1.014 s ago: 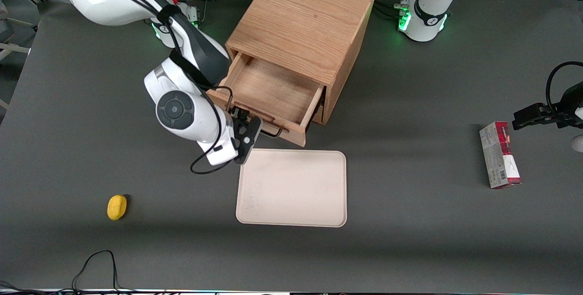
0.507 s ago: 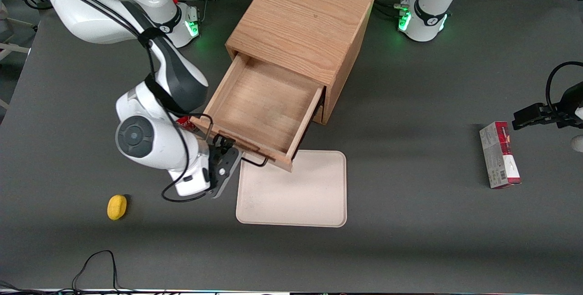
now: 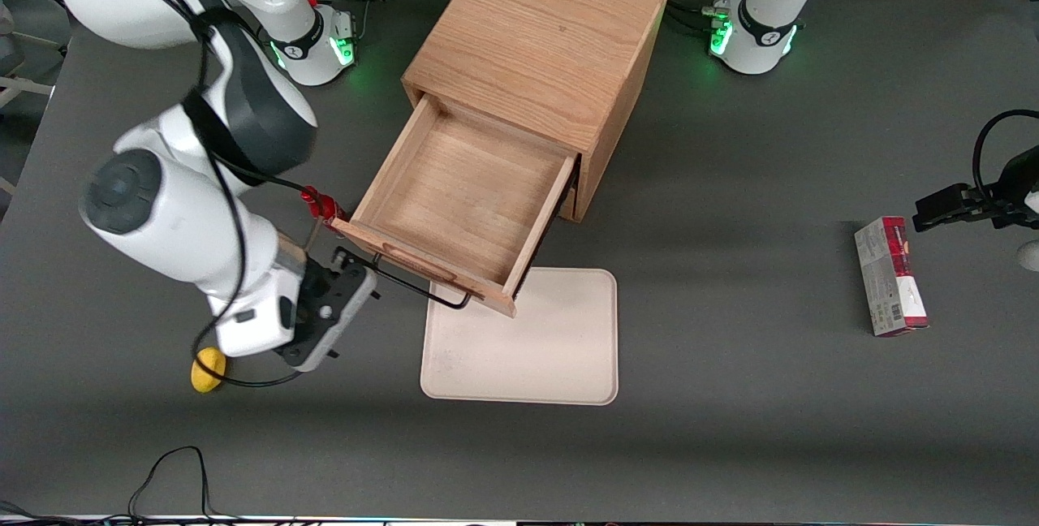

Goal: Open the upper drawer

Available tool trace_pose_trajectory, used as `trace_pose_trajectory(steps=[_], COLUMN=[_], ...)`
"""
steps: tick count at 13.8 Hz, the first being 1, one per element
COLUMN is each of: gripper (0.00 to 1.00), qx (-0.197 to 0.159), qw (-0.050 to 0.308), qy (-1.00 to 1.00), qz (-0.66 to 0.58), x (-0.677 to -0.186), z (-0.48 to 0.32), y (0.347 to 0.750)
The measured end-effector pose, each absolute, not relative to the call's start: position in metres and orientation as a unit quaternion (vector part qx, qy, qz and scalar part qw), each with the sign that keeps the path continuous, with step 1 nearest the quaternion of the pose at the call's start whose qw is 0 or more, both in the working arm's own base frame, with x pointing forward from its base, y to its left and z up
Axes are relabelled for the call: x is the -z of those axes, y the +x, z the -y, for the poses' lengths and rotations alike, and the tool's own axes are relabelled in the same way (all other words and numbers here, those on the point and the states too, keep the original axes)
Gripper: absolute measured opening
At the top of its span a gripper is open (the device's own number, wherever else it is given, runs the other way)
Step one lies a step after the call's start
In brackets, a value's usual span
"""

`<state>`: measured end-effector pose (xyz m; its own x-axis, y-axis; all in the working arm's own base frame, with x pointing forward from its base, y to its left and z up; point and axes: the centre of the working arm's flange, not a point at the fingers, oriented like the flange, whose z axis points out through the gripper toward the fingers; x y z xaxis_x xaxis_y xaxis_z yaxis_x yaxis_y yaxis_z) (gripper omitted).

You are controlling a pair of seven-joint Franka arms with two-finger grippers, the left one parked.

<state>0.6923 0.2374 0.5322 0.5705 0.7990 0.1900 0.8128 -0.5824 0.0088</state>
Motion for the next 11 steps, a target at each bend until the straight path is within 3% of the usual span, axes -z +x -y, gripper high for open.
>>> trace_pose_trajectory(steps=[2,4,8,11], gripper=[1.00,1.00,1.00,1.00], qx=[0.036,0.011,-0.014,-0.019], qw=[0.052,0.050,0.001,-0.006], qy=[-0.922,-0.961,-0.997,-1.000], qz=[0.381,0.272,0.075,0.005], x=[-0.559,-0.584,-0.594,-0.596], z=[-0.189,-0.154,-0.107,-0.046], y=[0.677,0.652,0.566,0.513])
